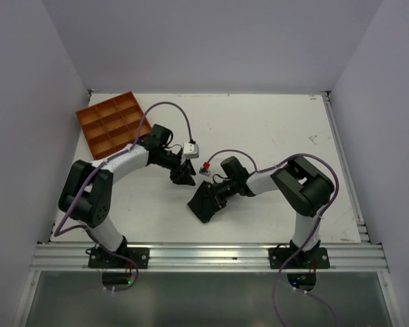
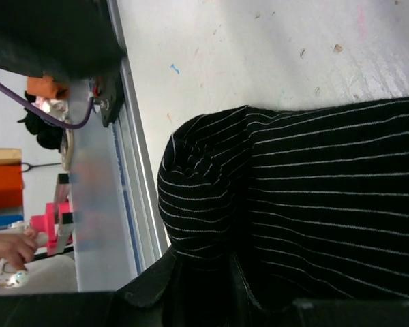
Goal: Roll the underwear
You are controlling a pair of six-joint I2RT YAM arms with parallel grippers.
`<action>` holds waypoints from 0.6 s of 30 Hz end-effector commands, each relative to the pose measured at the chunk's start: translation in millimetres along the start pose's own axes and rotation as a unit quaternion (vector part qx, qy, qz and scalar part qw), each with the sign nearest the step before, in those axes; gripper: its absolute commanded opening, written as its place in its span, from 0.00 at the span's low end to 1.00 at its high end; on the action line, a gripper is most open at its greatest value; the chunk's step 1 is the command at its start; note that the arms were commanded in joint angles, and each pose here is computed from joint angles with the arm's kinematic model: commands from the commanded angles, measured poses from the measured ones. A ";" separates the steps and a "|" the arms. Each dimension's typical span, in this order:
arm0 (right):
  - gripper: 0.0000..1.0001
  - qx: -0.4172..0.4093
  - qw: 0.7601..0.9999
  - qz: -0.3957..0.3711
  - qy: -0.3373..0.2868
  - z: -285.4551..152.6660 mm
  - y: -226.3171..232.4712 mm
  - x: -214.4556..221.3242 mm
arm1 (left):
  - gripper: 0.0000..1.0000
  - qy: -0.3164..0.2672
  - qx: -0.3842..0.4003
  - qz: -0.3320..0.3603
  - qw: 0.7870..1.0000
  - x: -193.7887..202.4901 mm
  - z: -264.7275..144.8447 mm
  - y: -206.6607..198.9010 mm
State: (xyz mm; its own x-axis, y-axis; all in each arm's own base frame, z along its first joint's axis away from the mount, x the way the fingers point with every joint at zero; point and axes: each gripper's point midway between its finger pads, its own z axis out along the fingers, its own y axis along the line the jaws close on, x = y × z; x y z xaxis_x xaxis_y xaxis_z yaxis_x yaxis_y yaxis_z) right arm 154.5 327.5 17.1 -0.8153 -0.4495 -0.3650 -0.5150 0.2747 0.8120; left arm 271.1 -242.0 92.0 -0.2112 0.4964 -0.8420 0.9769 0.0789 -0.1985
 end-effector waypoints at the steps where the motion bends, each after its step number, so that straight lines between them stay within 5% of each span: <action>1: 0.21 0.062 0.995 0.070 0.048 2.7 -36.4 40.8 | 0.51 -0.002 0.092 0.032 0.995 -9.5 8.6 -26.9; 18: 0.23 0.085 0.992 0.058 0.070 -0.8 -37.7 27.3 | 0.56 -0.003 0.175 -0.007 0.984 11.0 22.3 -69.7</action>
State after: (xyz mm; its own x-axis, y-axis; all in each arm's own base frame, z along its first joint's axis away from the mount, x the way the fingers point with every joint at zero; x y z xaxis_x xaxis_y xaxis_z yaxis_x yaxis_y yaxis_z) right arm 155.8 326.8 17.8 -0.8198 -0.4914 -0.2940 -0.4757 0.2987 0.8273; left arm 214.6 -257.2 83.0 -0.2206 0.5186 -0.8260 0.9227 -0.1636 -0.3491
